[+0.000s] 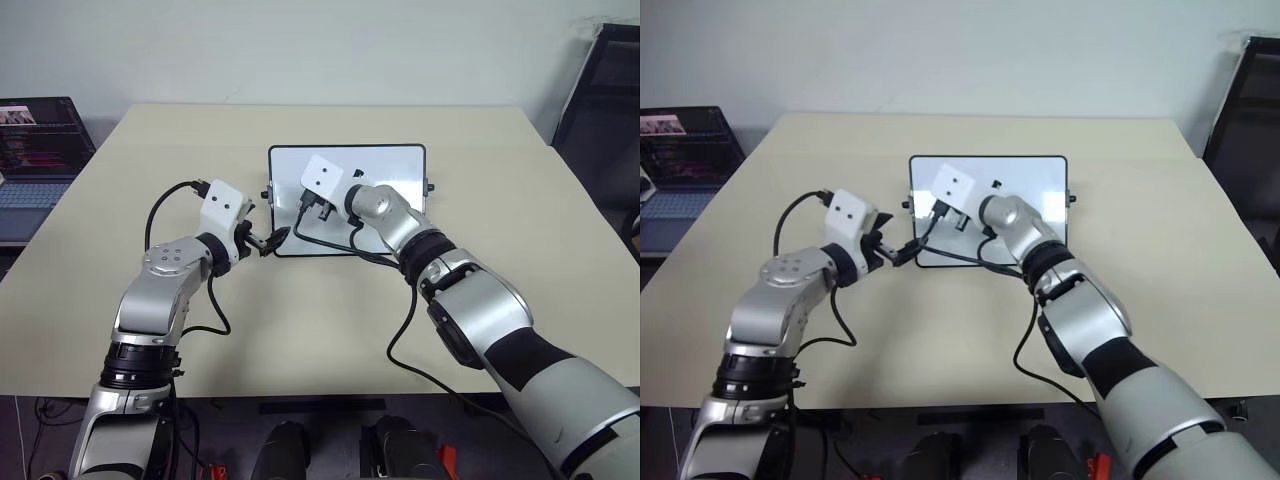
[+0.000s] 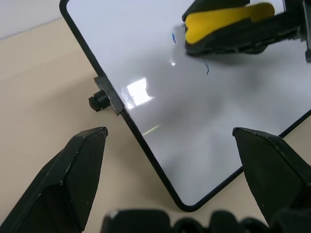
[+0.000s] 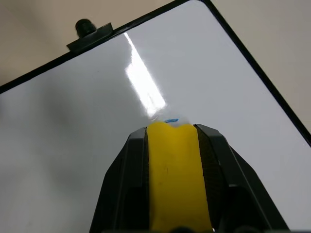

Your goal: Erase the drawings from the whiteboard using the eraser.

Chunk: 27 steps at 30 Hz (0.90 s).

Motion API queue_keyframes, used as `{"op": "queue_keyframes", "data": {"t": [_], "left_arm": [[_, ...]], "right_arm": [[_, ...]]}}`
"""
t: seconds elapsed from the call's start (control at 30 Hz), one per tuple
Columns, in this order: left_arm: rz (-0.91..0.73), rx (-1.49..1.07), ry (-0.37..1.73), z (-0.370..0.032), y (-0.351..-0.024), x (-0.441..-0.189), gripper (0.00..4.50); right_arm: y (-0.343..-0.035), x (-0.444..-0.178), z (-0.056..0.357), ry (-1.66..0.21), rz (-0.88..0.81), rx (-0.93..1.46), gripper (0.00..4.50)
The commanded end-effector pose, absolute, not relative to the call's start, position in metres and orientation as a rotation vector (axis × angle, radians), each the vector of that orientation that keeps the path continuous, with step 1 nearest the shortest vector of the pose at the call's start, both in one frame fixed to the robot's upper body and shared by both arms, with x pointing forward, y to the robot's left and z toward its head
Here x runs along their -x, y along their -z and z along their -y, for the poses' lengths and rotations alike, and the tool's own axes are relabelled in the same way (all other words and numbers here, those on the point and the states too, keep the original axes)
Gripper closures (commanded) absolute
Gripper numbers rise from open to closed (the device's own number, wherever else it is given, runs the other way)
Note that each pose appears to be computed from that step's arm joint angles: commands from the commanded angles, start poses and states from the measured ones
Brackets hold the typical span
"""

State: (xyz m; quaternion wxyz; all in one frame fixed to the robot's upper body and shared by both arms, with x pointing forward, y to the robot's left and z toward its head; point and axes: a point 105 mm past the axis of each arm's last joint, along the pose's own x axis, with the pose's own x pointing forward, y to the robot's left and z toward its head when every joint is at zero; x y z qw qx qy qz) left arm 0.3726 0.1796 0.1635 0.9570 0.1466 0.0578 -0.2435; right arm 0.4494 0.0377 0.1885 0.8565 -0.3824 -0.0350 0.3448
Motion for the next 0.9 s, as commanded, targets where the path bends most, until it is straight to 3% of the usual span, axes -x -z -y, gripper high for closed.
{"op": "queue_keyframes", "data": {"t": [0.03,0.4,0.9], "left_arm": [[-0.05,-0.326,0.479,-0.181,-0.182,-0.37,0.0],[-0.053,-0.321,0.489,-0.174,-0.178,-0.368,0.0],[-0.058,-0.316,0.503,-0.169,-0.178,-0.366,0.0]], "right_arm": [[-0.217,-0.446,-0.054,-0.717,0.154,0.753,3.45],[-0.233,-0.452,-0.052,-0.651,0.144,0.695,3.45],[-0.171,-0.442,-0.047,-0.799,-0.05,0.844,3.45]]}}
